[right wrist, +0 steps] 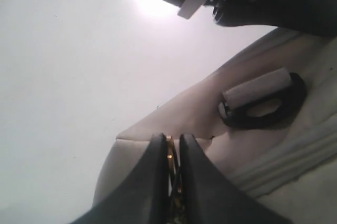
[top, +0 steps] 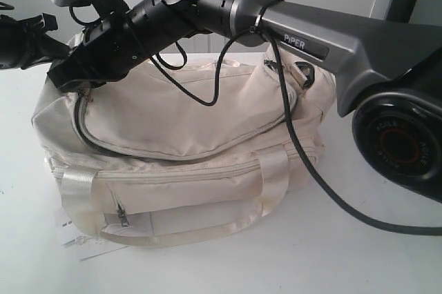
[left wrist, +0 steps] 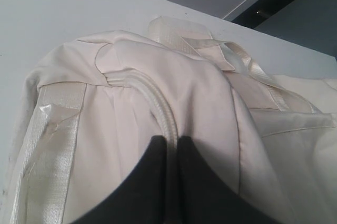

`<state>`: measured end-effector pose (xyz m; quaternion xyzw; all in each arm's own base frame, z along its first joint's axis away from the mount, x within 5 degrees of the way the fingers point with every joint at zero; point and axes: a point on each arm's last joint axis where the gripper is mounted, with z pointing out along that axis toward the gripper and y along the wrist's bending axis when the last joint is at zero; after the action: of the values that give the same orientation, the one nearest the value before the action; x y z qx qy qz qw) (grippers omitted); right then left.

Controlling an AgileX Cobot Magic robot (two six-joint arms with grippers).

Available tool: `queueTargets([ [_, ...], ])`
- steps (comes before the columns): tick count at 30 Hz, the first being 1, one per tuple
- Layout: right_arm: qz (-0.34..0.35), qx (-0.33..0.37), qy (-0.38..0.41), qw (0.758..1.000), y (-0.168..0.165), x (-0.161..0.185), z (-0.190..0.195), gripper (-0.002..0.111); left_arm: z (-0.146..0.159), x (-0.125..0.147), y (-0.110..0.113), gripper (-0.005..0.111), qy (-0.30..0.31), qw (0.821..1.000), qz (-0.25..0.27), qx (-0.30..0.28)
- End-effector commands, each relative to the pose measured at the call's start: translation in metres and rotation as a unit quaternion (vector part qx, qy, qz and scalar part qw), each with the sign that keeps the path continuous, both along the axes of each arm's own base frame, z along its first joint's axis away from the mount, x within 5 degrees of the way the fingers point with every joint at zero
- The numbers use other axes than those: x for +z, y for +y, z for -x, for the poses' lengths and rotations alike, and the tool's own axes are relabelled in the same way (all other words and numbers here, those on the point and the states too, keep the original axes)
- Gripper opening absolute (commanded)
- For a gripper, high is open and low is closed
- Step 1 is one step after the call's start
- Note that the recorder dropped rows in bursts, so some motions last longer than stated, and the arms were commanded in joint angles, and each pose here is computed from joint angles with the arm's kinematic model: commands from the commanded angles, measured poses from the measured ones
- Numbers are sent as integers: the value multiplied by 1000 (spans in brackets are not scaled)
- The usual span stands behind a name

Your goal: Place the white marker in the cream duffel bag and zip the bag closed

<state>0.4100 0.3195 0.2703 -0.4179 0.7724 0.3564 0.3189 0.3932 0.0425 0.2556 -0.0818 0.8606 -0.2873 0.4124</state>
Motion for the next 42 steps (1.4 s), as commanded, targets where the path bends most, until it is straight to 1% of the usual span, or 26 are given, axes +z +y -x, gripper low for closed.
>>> queueTargets([
  [1, -2, 25, 13, 1000, 0, 10, 9, 0, -1, 1, 2, 0, -4, 1000, 3, 9],
  [12, 6, 38, 20, 999, 0, 9, 12, 0, -1, 1, 2, 0, -4, 1000, 3, 9],
  [22, 9, 44, 13, 999, 1, 15, 16, 0, -1, 1, 2, 0, -4, 1000, 3, 9],
  [42, 23, 74, 32, 996, 2, 13, 25, 0, -1, 1, 2, 0, -4, 1000, 3, 9],
])
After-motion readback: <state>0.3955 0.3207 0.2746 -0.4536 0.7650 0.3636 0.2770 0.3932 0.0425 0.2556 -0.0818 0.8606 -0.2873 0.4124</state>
